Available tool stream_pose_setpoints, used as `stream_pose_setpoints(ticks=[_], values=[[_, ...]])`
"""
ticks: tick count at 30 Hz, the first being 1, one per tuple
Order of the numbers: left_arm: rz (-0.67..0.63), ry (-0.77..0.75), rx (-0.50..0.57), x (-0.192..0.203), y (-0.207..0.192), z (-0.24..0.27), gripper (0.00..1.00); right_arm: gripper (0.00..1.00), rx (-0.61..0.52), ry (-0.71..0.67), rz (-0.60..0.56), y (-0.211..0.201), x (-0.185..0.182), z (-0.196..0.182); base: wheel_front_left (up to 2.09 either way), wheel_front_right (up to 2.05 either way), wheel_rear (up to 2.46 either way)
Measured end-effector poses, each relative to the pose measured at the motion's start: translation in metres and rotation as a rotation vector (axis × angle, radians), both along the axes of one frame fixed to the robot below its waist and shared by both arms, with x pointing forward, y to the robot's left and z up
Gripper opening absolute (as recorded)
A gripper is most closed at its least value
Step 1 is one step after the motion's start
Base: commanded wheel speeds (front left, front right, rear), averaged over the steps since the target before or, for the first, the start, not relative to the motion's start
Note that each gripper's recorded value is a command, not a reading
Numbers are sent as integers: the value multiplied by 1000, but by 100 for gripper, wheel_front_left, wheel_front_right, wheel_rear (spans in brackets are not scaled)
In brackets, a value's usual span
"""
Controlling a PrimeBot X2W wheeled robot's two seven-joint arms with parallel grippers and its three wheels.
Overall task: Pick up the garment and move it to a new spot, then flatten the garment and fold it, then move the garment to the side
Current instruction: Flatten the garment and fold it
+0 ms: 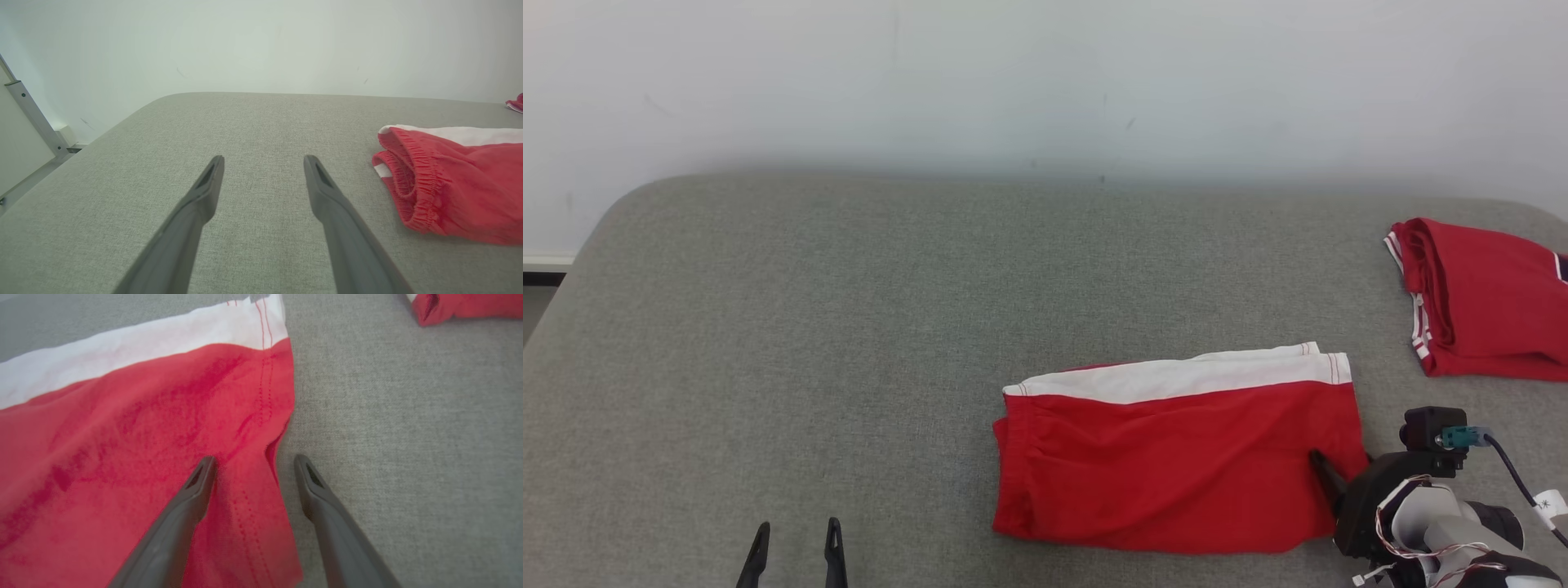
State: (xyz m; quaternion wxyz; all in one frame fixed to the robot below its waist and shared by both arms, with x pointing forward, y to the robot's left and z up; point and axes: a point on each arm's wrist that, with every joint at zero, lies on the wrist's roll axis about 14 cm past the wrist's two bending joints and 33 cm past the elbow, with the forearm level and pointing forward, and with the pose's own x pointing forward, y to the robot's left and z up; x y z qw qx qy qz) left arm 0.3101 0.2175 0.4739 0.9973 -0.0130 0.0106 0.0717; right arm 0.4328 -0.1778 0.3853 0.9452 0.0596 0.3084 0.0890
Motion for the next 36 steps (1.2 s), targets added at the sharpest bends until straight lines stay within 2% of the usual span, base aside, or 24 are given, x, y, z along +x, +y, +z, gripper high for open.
stream_pose_setpoints(ticks=[5, 6, 7, 8, 12, 16, 27, 30, 36], values=[[12, 5, 2, -1, 4, -1, 100, 100, 11, 36, 21, 13, 0, -6, 0, 0, 0], [13, 6, 2, 0, 4, -1, 100, 73, 18, 37, 30, 17, 1, -6, 0, 0, 0], [14, 7, 2, 0, 4, -2, 100, 28, 23, 37, 35, 20, 1, -6, 0, 0, 0], [14, 7, 2, 0, 4, -2, 100, 0, 23, 37, 35, 20, 1, -6, 0, 0, 0], [18, 12, 2, 0, 6, -3, 100, 0, 23, 31, 50, 23, 3, -5, 0, 0, 0], [18, 7, 2, -2, 6, -2, 100, 0, 18, 14, 13, 8, 3, 0, 0, 0, 0], [-18, -3, -3, 1, -4, 0, 100, 0, -64, -15, -93, -59, -8, 11, 0, 0, 0], [-38, 0, -5, 4, -10, -1, 100, 0, -54, -47, -89, -59, -7, 18, 0, 0, 0], [-58, 0, -6, 7, -15, -1, 100, 0, -15, -174, 7, -29, 8, 46, 0, 0, 0]])
